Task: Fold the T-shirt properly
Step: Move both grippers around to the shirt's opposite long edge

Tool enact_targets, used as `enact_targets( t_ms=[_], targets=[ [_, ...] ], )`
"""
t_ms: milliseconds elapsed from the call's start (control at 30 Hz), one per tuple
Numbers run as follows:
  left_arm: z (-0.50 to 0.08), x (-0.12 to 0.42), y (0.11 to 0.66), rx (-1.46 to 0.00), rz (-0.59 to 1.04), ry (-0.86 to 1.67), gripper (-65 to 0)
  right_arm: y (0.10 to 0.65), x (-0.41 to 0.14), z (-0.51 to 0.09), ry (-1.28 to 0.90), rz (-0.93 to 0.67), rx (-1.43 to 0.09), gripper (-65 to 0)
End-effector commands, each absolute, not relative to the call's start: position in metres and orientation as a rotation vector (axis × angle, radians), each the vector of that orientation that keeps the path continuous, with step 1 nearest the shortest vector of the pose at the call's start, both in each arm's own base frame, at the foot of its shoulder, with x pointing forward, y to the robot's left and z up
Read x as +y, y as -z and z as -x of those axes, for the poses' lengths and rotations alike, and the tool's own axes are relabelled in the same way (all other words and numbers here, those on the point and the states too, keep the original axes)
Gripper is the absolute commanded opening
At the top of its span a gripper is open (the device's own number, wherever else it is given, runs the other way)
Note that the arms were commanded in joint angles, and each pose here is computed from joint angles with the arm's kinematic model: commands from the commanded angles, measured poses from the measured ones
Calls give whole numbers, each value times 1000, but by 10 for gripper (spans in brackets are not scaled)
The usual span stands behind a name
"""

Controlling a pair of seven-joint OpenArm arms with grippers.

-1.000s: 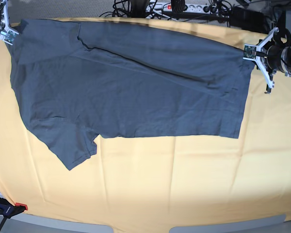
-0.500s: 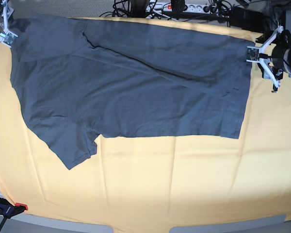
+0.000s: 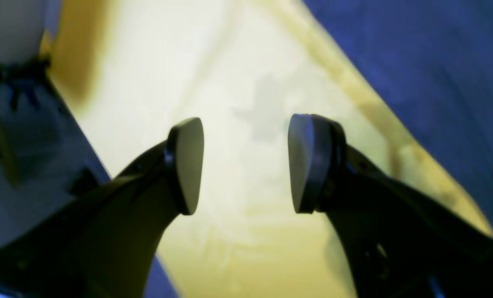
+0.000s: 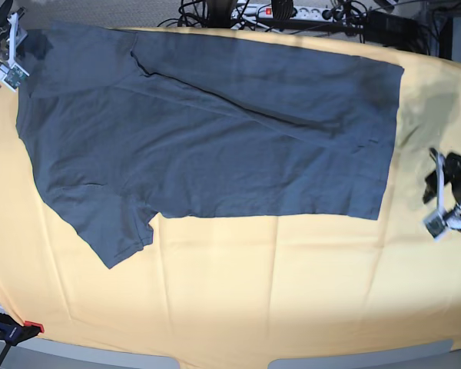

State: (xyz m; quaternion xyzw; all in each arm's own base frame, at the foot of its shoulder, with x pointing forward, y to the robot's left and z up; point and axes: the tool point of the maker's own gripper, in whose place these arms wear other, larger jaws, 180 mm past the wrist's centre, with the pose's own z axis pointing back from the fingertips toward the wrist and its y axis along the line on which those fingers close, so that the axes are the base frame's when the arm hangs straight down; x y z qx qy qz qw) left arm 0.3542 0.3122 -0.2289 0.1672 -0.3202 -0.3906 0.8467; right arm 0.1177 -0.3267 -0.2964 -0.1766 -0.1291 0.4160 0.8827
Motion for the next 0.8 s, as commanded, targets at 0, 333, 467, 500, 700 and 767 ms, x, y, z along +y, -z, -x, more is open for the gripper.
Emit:
enact_targets(
  t_ms=[0, 333, 467, 500, 700, 767],
  targets=[
    [-368, 327, 216, -713, -364, 748, -325, 291, -327, -124, -872, 391, -290, -260],
    [-414, 339, 287, -779, 334, 171, -325, 287, -326, -134, -858, 401, -333, -260],
    [-412, 323, 320, -756, 476, 58, -325, 282, -325, -143, -852, 410, -369, -260],
    [-410, 315, 330, -731, 494, 49, -325, 281, -324, -146, -850, 414, -380, -260],
    [-393, 254, 356, -578, 646, 122, -325, 269, -324, -167, -823, 441, -457, -260],
    [-387, 236, 355, -532, 724, 126, -325, 267, -324, -170, -821, 447, -469, -260]
  ],
)
